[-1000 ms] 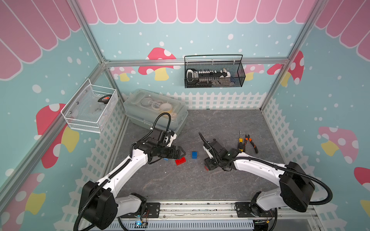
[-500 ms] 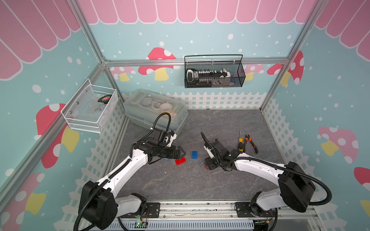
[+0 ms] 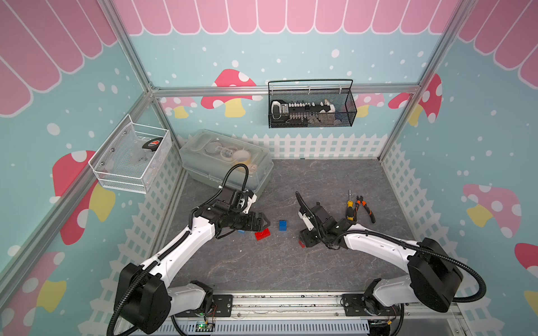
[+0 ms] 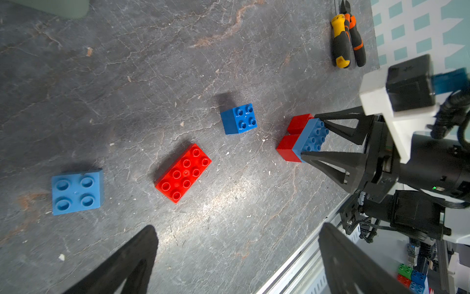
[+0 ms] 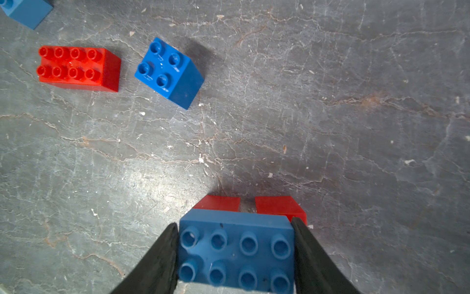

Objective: Assemble a giraffe with lego
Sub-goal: Assemble the lego brick with the lego brick.

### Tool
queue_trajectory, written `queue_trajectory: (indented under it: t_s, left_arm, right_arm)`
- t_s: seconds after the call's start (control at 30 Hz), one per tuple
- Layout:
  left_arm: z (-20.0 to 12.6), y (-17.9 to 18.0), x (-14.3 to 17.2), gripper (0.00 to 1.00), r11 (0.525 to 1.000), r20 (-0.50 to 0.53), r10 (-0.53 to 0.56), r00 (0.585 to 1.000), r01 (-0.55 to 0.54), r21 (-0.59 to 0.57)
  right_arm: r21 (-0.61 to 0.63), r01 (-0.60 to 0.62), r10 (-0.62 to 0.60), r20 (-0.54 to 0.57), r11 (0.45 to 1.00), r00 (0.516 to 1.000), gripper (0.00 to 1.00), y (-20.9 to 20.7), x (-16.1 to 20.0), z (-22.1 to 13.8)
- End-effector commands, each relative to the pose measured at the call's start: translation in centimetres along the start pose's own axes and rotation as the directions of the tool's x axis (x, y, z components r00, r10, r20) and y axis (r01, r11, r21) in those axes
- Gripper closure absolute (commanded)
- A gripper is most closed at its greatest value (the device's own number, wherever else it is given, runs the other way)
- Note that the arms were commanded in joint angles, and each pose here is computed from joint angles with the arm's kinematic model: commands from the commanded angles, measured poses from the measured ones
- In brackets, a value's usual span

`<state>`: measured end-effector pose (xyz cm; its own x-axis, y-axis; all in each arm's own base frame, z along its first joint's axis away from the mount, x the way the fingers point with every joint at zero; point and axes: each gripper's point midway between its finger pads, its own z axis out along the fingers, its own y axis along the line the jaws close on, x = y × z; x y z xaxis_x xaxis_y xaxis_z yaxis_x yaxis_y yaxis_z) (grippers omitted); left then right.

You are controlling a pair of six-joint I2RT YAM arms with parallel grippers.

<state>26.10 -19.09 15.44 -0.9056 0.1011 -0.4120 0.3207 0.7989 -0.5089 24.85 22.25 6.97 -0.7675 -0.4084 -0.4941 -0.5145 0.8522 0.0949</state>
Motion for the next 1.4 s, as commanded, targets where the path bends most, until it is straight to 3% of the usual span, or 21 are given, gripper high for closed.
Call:
queue_trajectory:
  t_s: [0.0,0.57,0.83,1.0,1.37]
  left_arm:
    - [0.1,0.2,0.2,0.01,1.0,-0.006,0.009,1.0,-0.009,-0.013]
    - [0.1,0.2,0.3,0.01,1.0,-0.005,0.009,1.0,-0.009,-0.015]
    - [0.2,0.3,0.3,0.01,1.0,-0.01,0.008,1.0,-0.008,-0.017]
    - [0.1,0.3,0.2,0.01,1.0,-0.008,0.008,1.0,-0.008,-0.018]
    - [0.1,0.2,0.3,0.01,1.0,-0.009,0.009,1.0,-0.01,-0.017]
  right_arm:
    - [-0.005,0.014,-0.014,-0.054,1.0,0.998,0.57,-0.4,2.2,0.5]
    - [0.009,-0.021,0.022,-0.111,1.0,0.994,0.57,-0.6,3.5,2.3]
    - [0.134,-0.178,0.198,-0.15,0.975,0.969,0.58,-2.1,4.3,1.7]
    - [0.233,-0.3,0.334,-0.122,0.925,0.935,0.59,-3.4,5.5,1.0]
    - [0.288,-0.377,0.422,-0.113,0.88,0.9,0.58,-2.8,6.8,1.7]
